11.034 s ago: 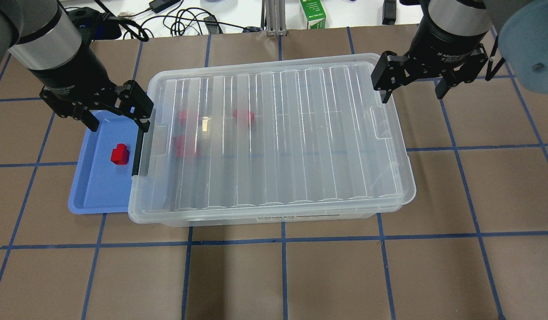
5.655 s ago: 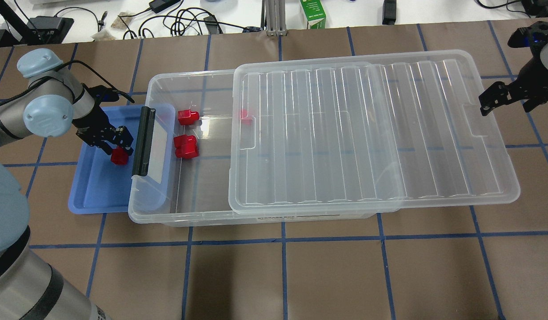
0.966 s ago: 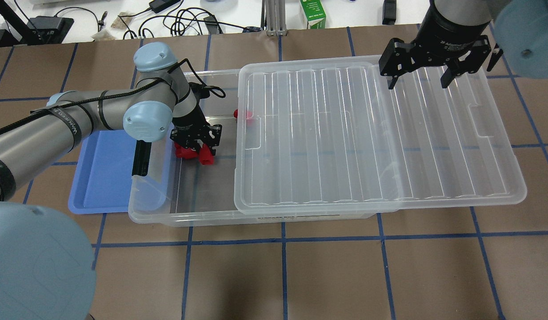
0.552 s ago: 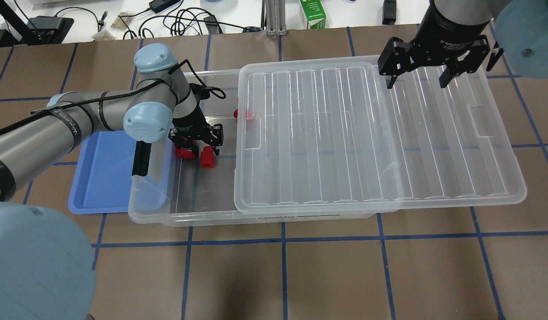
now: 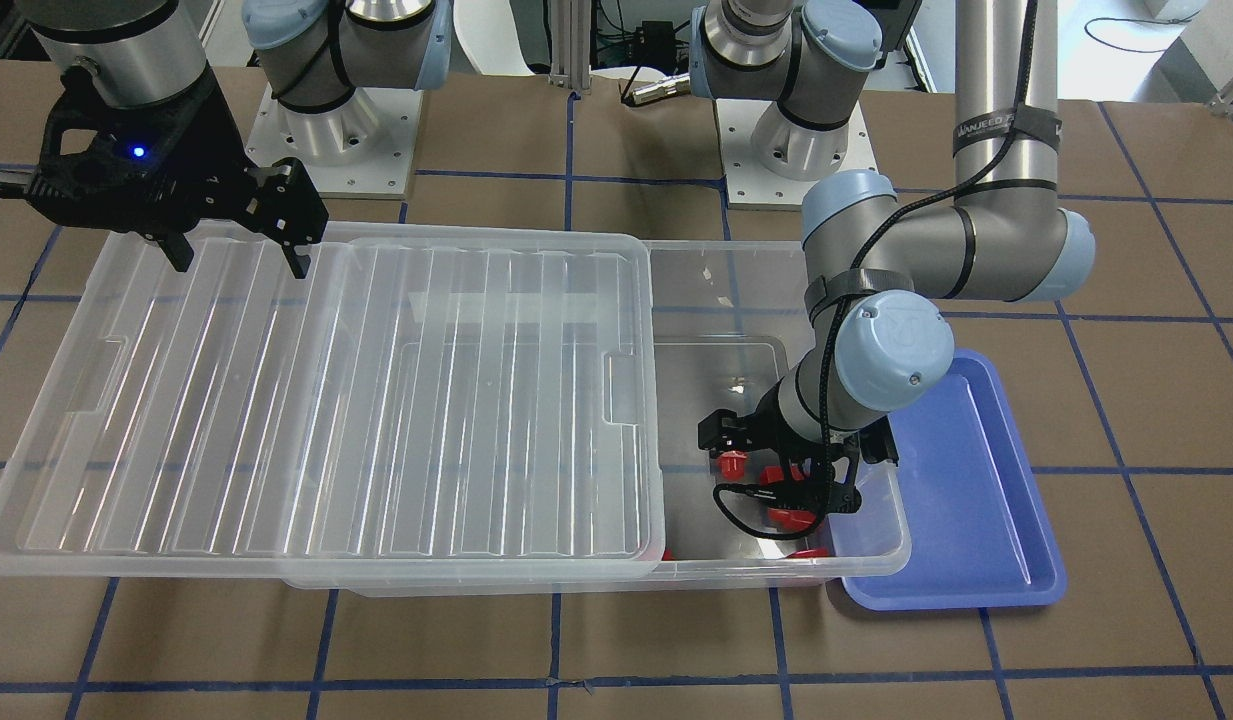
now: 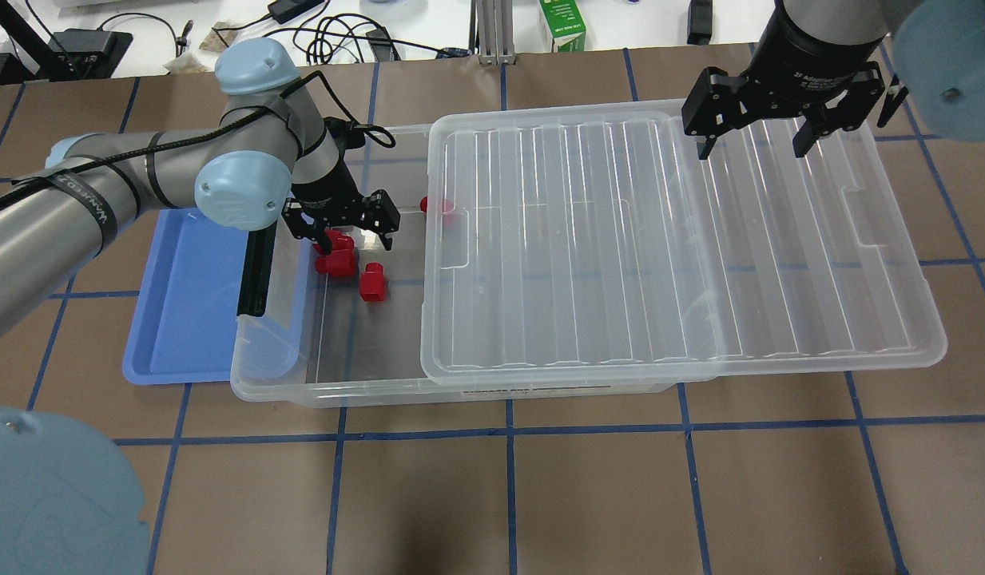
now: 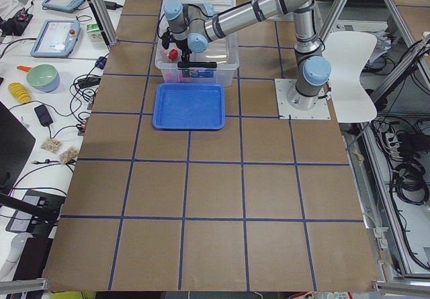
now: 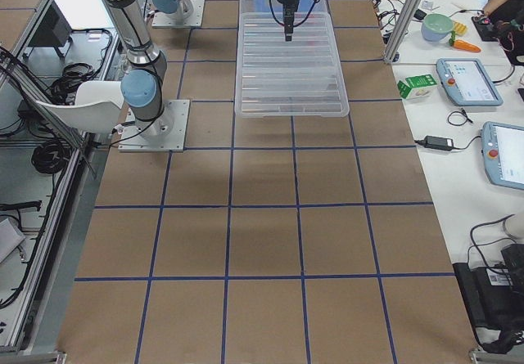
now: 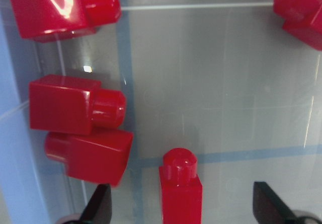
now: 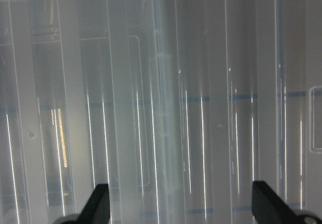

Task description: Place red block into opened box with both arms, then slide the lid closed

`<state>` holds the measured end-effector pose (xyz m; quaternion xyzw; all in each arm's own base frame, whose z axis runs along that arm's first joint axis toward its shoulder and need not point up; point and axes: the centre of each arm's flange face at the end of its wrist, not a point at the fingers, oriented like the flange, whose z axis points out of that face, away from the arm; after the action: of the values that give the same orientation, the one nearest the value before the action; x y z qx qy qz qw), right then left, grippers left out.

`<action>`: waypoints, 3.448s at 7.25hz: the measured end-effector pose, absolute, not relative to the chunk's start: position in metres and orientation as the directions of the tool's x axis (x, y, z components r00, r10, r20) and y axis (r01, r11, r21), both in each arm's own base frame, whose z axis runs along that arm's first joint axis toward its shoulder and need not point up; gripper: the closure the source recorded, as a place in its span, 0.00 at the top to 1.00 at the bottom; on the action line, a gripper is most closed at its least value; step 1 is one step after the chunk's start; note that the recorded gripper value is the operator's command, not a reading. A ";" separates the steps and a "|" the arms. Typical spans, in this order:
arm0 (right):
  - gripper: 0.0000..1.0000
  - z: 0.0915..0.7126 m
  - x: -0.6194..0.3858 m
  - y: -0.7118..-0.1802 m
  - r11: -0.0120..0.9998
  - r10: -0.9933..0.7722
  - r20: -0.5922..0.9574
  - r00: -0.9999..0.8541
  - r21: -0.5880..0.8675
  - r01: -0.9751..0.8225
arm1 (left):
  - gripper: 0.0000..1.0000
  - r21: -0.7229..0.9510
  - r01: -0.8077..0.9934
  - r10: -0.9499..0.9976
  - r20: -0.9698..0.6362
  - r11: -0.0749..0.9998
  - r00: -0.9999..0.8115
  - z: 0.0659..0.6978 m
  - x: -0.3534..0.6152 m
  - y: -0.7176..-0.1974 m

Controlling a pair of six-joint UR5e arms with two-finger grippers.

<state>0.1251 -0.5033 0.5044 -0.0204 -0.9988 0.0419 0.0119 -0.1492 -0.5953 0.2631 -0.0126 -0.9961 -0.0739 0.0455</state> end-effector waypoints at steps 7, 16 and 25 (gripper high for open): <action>1.00 0.516 -0.022 -0.509 0.993 -0.078 0.057 -0.995 -0.081 -0.083 | 1.00 0.175 0.053 0.054 0.001 0.983 -0.999 0.441 -0.105 -0.577; 1.00 0.360 -0.189 -0.474 0.987 -0.157 -0.006 -0.988 -0.048 -0.156 | 1.00 0.120 0.048 0.040 0.061 0.992 -0.997 0.503 -0.106 -0.508; 1.00 0.345 -0.072 -0.512 0.997 -0.059 -0.012 -0.998 -0.060 -0.058 | 1.00 0.149 0.060 0.057 0.022 0.987 -0.998 0.491 -0.104 -0.505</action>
<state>-0.0721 -0.5118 0.3452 0.0293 -0.9991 0.0297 -0.0069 -0.1038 -0.5053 0.4911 -0.0292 -0.9967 -0.0751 0.0087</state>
